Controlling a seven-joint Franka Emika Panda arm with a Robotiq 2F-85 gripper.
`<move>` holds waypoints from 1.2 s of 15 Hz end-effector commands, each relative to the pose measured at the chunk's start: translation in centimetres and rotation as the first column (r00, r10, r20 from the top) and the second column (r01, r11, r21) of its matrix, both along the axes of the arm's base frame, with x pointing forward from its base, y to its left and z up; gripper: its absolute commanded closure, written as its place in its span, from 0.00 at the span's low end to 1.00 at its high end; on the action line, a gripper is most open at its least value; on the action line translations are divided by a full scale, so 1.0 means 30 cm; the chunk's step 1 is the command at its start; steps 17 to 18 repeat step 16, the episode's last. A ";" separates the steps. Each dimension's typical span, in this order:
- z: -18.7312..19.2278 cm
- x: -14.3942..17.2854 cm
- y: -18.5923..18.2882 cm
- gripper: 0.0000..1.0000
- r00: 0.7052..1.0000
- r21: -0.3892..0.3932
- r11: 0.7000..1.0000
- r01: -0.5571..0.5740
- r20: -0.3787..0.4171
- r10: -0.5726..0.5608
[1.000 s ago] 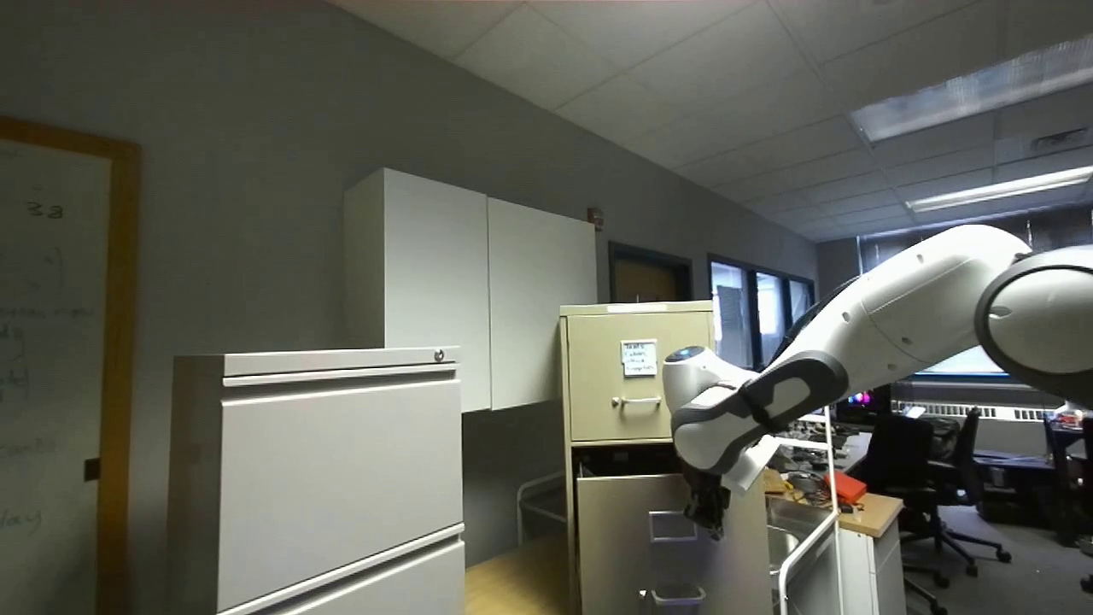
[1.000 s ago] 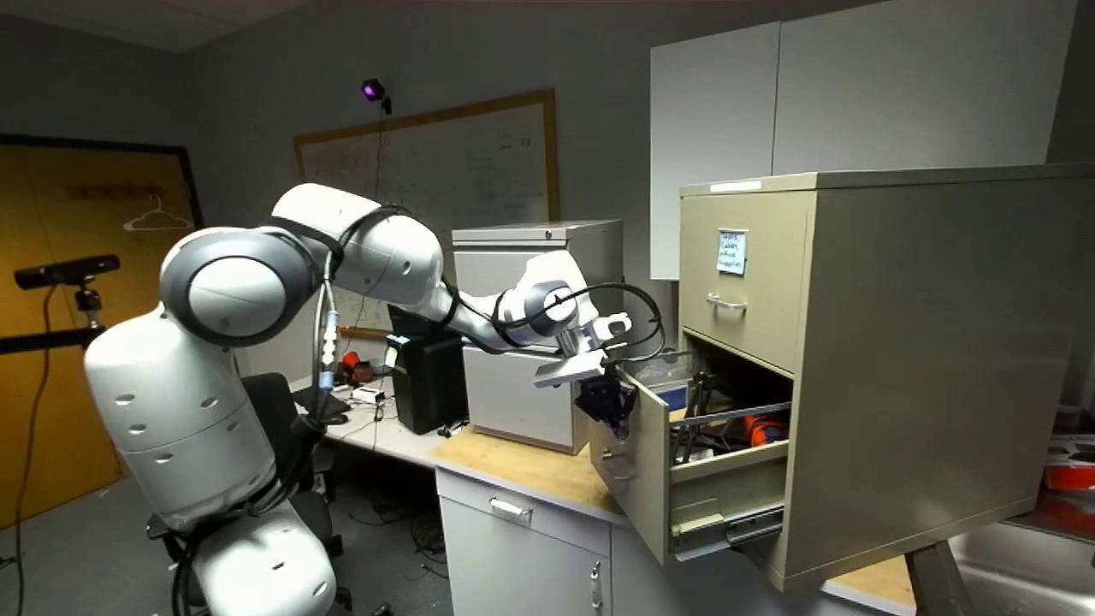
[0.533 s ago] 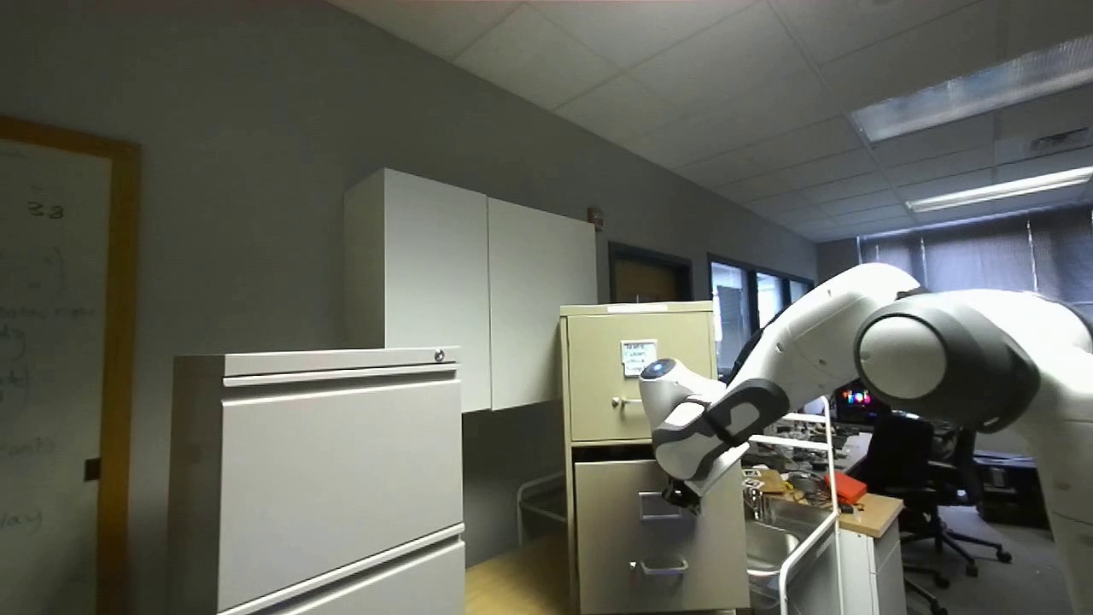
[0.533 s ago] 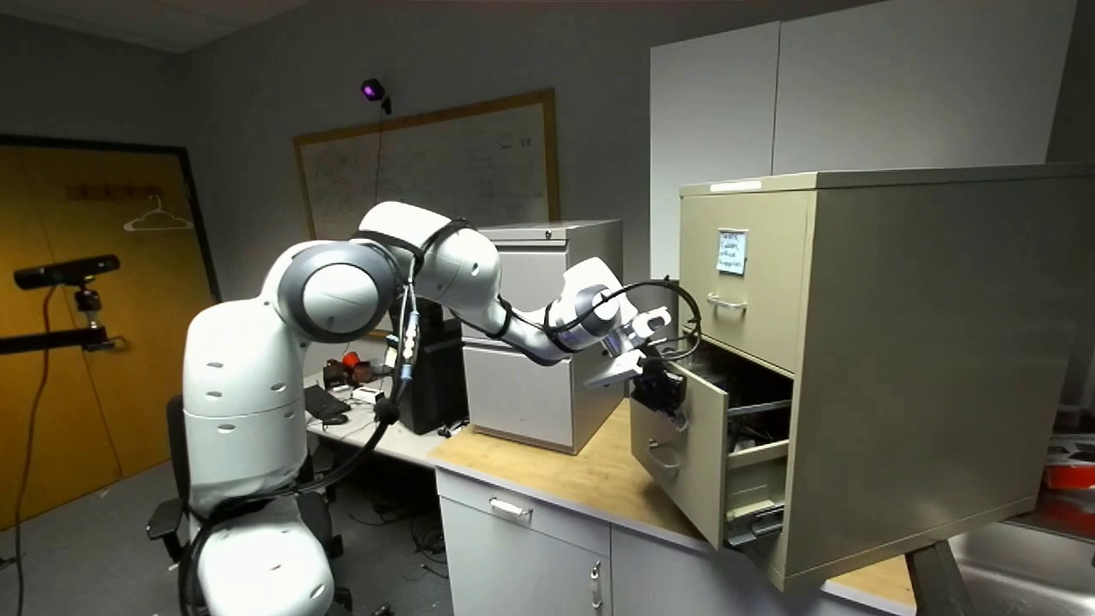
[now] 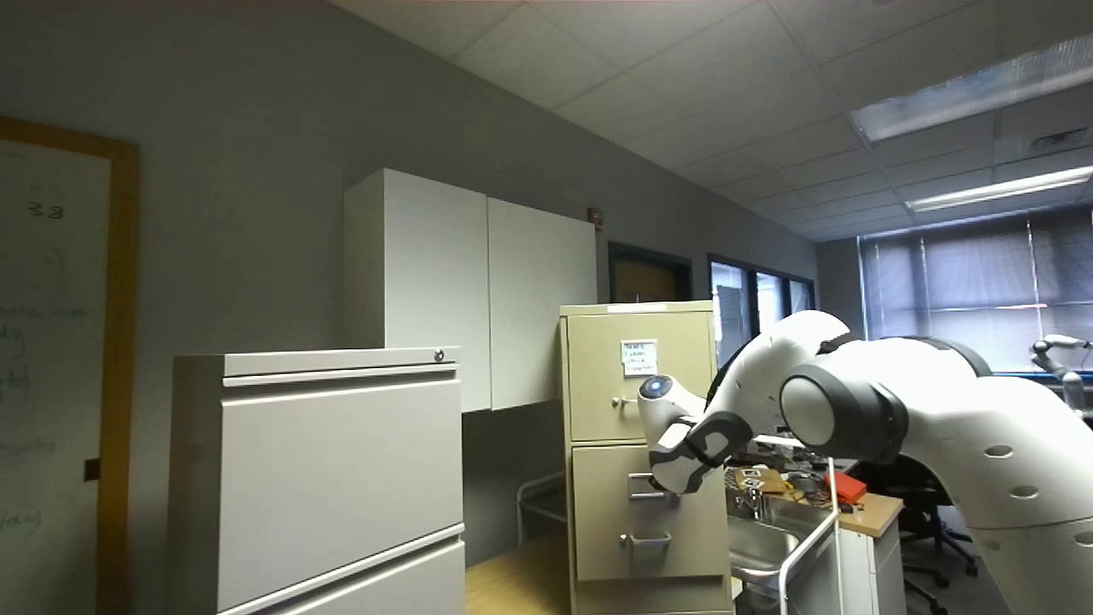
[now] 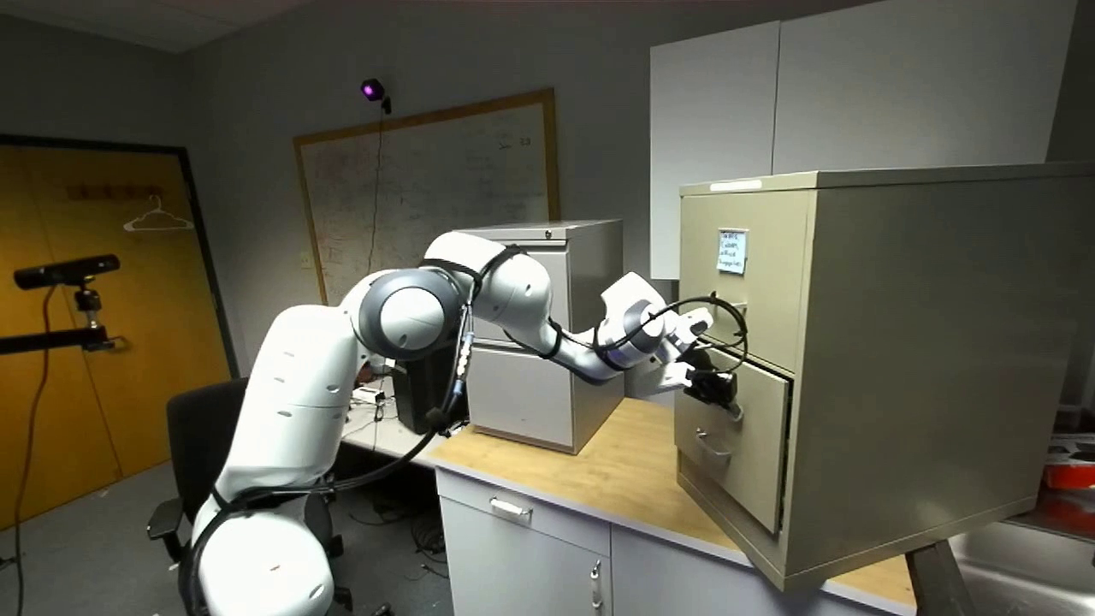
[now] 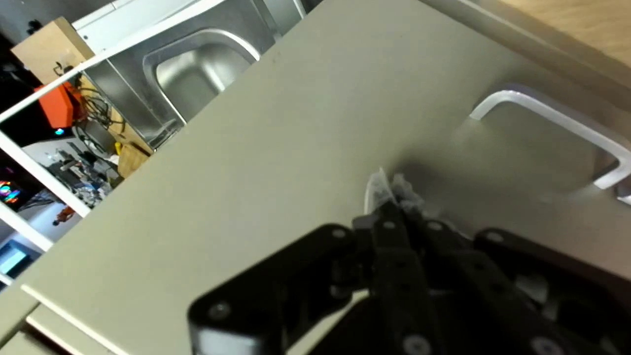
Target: Close the bottom drawer of the file cabinet
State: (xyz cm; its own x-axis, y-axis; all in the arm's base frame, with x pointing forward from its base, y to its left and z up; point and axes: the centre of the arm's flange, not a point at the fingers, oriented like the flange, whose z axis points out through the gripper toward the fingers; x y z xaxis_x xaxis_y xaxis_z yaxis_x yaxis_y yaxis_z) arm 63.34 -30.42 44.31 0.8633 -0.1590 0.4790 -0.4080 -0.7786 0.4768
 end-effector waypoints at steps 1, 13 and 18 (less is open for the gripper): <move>0.018 0.203 -0.190 1.00 0.993 -0.125 0.992 -0.010 0.118 0.025; 0.058 0.220 -0.221 1.00 0.981 -0.072 0.989 0.129 0.152 -0.117; 0.073 0.224 -0.241 1.00 0.963 -0.033 0.978 0.207 0.181 -0.197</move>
